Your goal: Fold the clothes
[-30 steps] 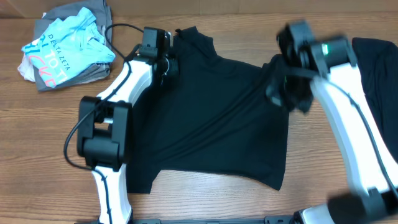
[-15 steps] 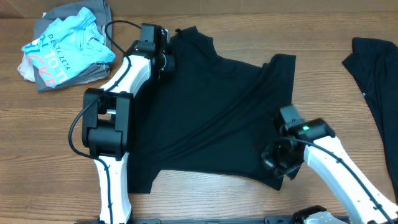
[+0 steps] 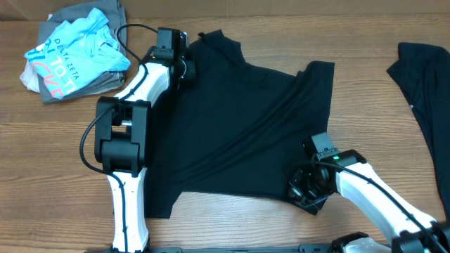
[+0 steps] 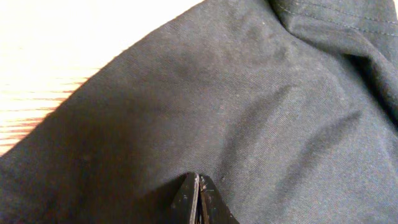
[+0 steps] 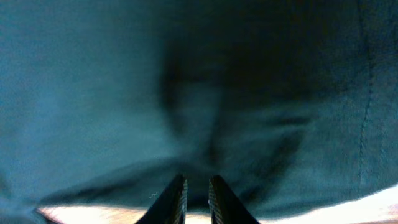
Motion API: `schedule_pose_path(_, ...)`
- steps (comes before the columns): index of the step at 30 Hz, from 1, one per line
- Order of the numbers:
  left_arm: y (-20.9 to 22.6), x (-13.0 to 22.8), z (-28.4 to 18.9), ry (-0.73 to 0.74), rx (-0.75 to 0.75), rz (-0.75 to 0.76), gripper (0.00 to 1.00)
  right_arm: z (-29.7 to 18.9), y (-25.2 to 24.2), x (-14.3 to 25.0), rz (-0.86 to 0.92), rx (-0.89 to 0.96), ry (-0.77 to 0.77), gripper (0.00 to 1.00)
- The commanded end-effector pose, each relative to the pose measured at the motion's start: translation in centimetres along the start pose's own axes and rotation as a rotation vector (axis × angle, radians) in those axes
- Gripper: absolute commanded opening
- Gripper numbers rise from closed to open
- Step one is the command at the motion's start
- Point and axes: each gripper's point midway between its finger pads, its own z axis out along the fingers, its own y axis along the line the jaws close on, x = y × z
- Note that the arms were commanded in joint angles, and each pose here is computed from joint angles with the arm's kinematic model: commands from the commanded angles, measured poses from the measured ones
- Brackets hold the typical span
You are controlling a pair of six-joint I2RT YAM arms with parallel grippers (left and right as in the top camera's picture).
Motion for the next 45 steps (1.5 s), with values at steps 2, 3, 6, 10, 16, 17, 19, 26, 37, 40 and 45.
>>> schedule_pose_path(2, 6.2, 2.0, 1.8, 0.055, -0.137, -0.077, 0.04, 1.7, -0.8, 0.4, 0.049, 0.031, 0.055, 0.17)
schedule_pose_path(3, 6.9, 1.9, 1.6, 0.054, -0.149, -0.087, 0.04, 1.9, -0.8, 0.4, 0.054, 0.034, 0.058, 0.17)
schedule_pose_path(6, 9.6, 2.0, 1.1, 0.062, -0.193, -0.123, 0.04, 2.4, -1.0, 0.2, 0.068, 0.052, 0.07, 0.17)
schedule_pose_path(10, 12.8, 2.3, 0.3, 0.074, -0.226, -0.176, 0.04, 2.6, -1.6, -0.4, 0.098, 0.066, 0.073, 0.17)
schedule_pose_path(16, 16.2, 2.4, -0.7, 0.078, -0.257, -0.231, 0.04, 2.2, -2.7, -1.9, 0.142, 0.095, 0.016, 0.16)
schedule_pose_path(17, 16.6, 2.4, -0.8, 0.077, -0.262, -0.236, 0.05, 2.1, -2.7, -2.4, 0.146, 0.101, -0.002, 0.17)
schedule_pose_path(19, 17.1, 2.4, -1.0, 0.075, -0.272, -0.24, 0.05, 2.0, -2.8, -2.7, 0.15, 0.102, -0.015, 0.17)
schedule_pose_path(26, 17.3, 2.3, -1.2, 0.081, -0.286, -0.216, 0.3, 1.4, -3.5, -4.6, 0.19, 0.115, -0.082, 0.17)
schedule_pose_path(37, 12.6, -1.6, -4.2, 0.118, -0.161, -0.181, 0.59, -3.2, -3.5, -7.6, 0.268, 0.175, -0.183, 0.12)
schedule_pose_path(40, 10.6, -3.3, -6.3, 0.131, -0.107, -0.18, 0.56, -5.2, -2.8, -8.1, 0.26, 0.17, -0.227, 0.13)
schedule_pose_path(45, 8.3, -5.8, -10.9, 0.142, -0.081, -0.177, 0.49, -9.2, -0.1, -9.0, 0.157, 0.063, -0.323, 0.38)
